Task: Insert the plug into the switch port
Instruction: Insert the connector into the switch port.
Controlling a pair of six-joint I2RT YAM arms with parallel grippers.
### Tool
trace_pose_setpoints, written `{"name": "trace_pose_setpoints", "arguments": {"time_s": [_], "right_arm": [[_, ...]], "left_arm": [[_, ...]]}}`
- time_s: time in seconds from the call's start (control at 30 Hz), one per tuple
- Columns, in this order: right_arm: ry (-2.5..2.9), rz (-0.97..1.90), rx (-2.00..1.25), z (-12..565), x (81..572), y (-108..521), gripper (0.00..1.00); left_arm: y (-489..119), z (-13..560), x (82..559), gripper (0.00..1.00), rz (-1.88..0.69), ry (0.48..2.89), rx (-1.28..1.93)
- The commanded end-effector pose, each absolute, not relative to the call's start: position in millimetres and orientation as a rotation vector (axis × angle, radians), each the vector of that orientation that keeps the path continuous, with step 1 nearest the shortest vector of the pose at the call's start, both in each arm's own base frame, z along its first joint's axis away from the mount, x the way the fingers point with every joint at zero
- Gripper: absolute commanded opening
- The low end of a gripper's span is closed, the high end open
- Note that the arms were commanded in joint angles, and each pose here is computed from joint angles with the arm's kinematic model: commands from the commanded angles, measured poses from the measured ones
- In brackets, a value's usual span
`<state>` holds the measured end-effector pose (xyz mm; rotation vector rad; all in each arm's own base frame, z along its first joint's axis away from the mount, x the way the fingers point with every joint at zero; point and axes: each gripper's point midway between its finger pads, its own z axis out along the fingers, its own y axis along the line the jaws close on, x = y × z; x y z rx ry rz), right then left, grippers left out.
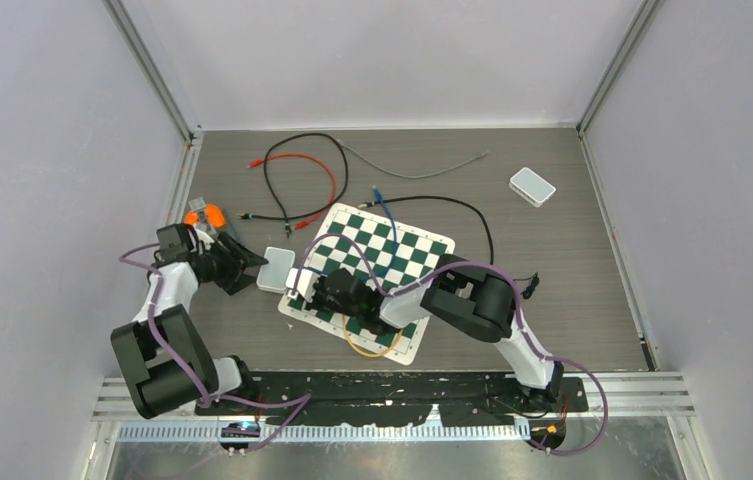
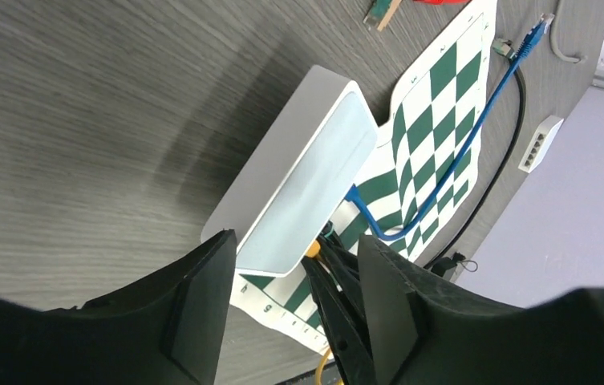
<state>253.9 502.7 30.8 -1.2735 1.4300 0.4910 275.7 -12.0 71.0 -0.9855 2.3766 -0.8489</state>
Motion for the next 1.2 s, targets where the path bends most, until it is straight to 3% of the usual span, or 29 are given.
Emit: {"name": "trace_pose_setpoints", "arguments": {"time_s": [0.0, 0.17, 0.4, 0.73, 1.17], "right_arm": [[1.269, 0.511, -1.153, 101, 266, 513, 0.05], [1.247, 0.523, -1.14, 111, 266, 511, 0.05], [1.2, 0.541, -1.12, 129, 264, 503, 0.05], [1.166, 0.527, -1.086, 161, 266, 496, 0.05], [1.144, 0.522, -1.044, 188, 265, 487, 0.05]], "left_arm": [[-28, 92, 256, 0.63, -0.933, 2.447, -0.94], [-18, 103, 254, 0.73, -0.809, 2.447, -0.826], [-6, 102, 249, 0.74, -0.683, 2.422, -0.852], [-28, 151, 269, 0.81, -0.889, 2.186, -0.707], [-51, 179, 295, 0.76, -1.141, 2.013, -0.573]]}}
